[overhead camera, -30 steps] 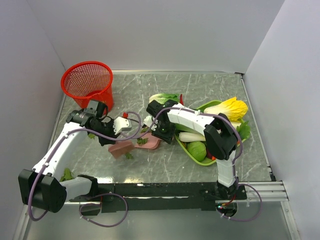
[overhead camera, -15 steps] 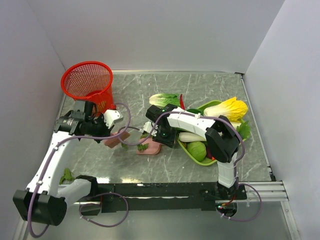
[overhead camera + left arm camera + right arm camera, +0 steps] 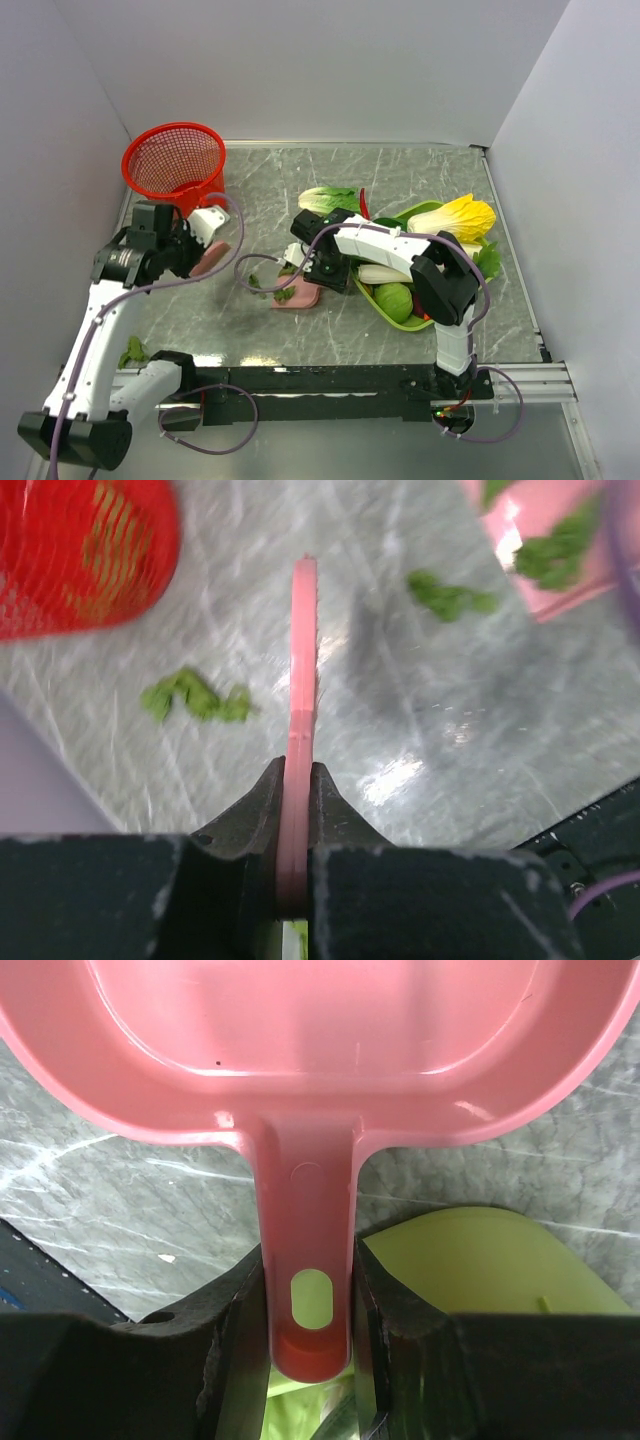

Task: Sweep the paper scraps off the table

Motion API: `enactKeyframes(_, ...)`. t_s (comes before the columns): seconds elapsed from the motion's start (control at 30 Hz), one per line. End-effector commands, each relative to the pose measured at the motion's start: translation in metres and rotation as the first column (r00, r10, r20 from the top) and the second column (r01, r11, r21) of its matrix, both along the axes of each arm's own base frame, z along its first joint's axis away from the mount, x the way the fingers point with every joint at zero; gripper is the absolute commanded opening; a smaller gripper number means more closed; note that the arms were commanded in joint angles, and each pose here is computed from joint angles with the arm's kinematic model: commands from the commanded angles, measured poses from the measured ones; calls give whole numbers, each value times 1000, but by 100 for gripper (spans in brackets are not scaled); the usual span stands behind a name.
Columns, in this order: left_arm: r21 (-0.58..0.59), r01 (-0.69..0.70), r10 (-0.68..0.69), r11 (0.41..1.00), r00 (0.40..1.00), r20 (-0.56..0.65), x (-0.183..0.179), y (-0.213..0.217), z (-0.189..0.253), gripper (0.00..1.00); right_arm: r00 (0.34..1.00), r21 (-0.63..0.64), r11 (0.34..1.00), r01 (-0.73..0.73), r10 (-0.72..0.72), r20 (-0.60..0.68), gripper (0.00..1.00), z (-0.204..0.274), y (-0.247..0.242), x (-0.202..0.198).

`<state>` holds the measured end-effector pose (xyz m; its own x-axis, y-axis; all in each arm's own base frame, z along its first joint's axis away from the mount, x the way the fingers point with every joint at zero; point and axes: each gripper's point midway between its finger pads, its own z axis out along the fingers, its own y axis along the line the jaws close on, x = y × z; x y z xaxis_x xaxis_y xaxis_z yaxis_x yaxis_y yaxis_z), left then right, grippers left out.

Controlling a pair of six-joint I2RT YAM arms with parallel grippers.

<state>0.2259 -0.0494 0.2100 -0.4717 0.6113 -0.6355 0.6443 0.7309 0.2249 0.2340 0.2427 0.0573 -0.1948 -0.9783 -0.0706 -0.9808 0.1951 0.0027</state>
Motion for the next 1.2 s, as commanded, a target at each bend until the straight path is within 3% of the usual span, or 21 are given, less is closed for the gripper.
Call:
enactKeyframes(0.0, 50, -254, 256, 966, 966, -37, 22, 26, -4, 1, 1000, 20, 1000, -9, 9, 28, 0, 9, 11, 8)
enactKeyframes(0.1, 49, -313, 316, 949, 939, -135, 23, 24, -26, 1, 999, 31, 999, -12, 11, 31, 0, 8, 16, 8)
enactKeyframes(0.37, -76, -305, 264, 949, 905, -333, 43, -15, -60, 1, 1000, 41, 999, -15, 14, 24, 0, 3, 31, 6)
enactKeyframes(0.6, -349, -256, 43, 902, 856, -515, 51, -79, -66, 1, 1000, 42, 999, 0, -1, 23, 0, 0, 38, 9)
enactKeyframes(0.83, -404, -249, 18, 880, 868, -496, 80, -89, -36, 1, 1000, 64, 998, 27, -28, 10, 0, -2, 37, 3)
enactKeyframes(1.17, -420, -260, 63, 870, 902, -428, 91, -75, -4, 1, 997, 255, 966, 50, -65, 50, 0, -1, 65, 14)
